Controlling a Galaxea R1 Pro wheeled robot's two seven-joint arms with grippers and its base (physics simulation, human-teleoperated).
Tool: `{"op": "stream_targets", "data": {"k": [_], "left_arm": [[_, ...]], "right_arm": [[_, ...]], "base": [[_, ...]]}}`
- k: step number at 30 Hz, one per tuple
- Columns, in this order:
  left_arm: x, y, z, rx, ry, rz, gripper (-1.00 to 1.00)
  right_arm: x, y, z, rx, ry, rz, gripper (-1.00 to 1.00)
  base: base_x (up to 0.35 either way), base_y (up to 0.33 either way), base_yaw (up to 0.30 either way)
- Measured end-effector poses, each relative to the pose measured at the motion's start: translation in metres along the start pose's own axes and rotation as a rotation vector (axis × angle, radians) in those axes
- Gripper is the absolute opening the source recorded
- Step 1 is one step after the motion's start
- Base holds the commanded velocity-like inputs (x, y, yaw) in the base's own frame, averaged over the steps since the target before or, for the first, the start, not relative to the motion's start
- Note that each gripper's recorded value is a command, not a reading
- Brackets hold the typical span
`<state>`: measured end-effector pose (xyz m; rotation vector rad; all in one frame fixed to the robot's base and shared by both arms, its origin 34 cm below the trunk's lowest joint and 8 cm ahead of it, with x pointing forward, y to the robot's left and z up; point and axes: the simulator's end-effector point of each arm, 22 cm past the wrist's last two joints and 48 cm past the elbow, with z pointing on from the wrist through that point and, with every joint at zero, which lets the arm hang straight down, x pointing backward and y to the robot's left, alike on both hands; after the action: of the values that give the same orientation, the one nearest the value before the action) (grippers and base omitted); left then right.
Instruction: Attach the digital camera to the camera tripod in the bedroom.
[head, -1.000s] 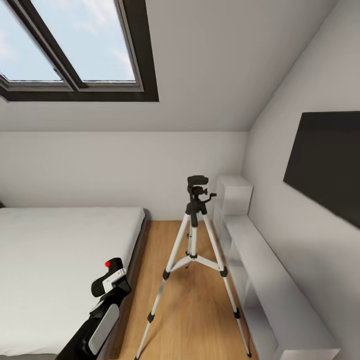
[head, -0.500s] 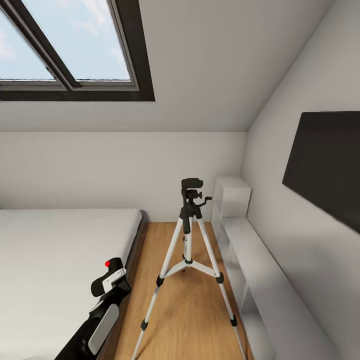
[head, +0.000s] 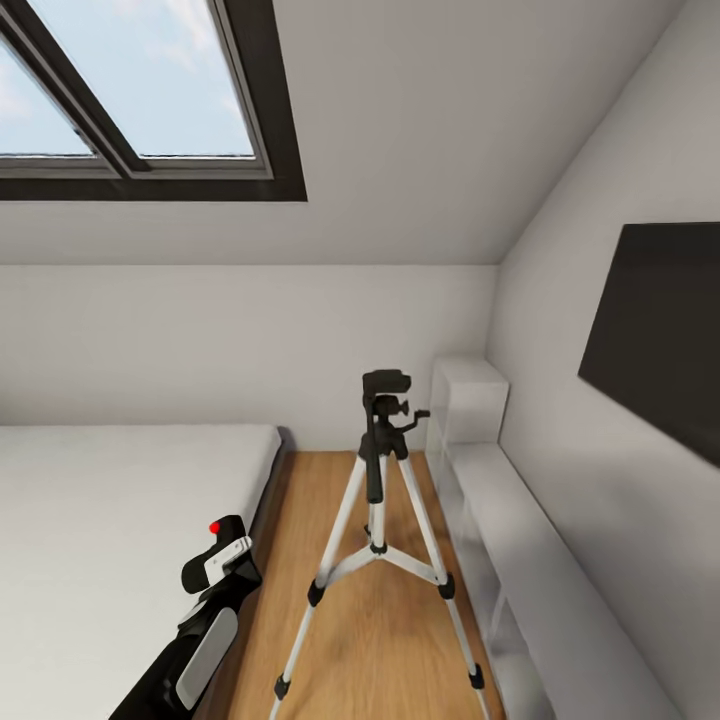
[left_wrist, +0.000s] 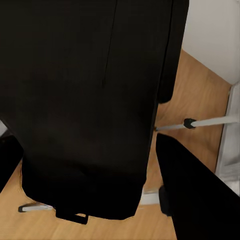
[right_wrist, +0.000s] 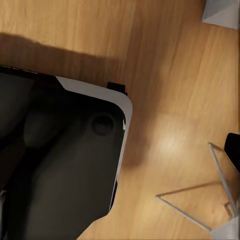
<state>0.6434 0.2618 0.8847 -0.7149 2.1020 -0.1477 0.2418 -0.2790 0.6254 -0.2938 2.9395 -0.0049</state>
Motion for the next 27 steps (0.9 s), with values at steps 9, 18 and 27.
{"op": "stream_targets", "data": {"k": [9, 18, 27], "left_arm": [[-0.0003, 0.0013, 0.0002, -0.002, 0.000, 0.001, -1.00], [-0.0005, 0.0011, 0.0006, -0.002, 0.000, 0.000, -1.00], [-0.0005, 0.0009, 0.0006, -0.002, 0.000, 0.000, -1.00]], "right_arm": [[0.0002, 0.0000, 0.0000, 0.000, 0.001, 0.001, 1.00], [-0.0004, -0.0001, 0.0002, 0.000, 0.000, 0.002, 1.00], [0.0004, 0.0002, 0.0002, -0.001, 0.003, 0.000, 1.00]], "base": [[0.316, 0.000, 0.000], [0.108, 0.000, 0.000], [0.010, 0.000, 0.000]]}}
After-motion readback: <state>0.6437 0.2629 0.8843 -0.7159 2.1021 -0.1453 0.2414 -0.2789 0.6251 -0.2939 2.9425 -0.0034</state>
